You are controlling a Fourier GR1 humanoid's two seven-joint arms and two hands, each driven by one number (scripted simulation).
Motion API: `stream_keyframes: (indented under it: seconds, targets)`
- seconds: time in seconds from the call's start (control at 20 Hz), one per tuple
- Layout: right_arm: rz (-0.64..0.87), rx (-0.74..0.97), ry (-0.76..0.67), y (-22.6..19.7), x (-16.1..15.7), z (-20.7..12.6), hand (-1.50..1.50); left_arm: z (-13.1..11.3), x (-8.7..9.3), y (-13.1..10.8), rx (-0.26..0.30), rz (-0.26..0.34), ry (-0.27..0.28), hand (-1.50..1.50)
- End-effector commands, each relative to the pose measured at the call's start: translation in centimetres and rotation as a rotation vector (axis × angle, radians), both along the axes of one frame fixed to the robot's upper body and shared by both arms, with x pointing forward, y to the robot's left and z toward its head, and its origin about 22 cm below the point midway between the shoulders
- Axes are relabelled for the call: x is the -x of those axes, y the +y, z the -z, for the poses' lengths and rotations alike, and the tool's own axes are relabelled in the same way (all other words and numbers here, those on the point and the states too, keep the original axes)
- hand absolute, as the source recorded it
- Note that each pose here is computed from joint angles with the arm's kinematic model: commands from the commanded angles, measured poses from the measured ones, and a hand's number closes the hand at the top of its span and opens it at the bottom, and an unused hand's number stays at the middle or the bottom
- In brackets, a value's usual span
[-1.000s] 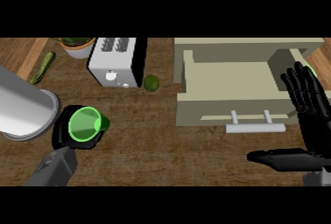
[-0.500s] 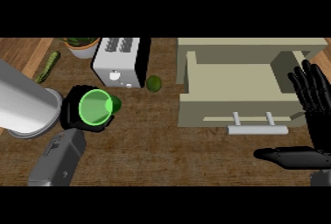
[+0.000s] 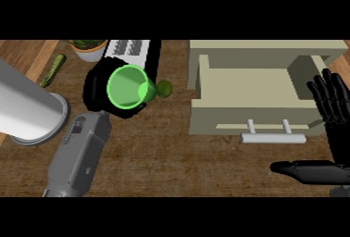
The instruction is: Pick up the cup, place it into the drawer and close the drawer
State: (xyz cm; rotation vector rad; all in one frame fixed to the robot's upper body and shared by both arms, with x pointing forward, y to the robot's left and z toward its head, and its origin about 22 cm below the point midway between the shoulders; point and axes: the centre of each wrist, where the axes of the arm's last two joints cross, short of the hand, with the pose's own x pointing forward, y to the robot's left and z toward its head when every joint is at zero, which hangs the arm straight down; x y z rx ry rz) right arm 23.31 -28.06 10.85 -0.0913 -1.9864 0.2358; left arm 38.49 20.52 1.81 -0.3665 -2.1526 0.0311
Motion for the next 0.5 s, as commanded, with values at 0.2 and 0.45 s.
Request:
stream_keyframes:
  seconds: [0.2, 0.45]
  targets:
    - [-0.009, -0.019, -0.009, -1.5, 0.8, 0.5, -1.5, -10.0, -1.9, -6.9, -0.1, 0.059, -0.035, 1.5]
    - [-0.015, -0.015, -0.006, 0.9, 1.3, 0.2, -1.5, -11.2, -2.6, -11.1, -0.154, 0.037, -0.02, 1.5]
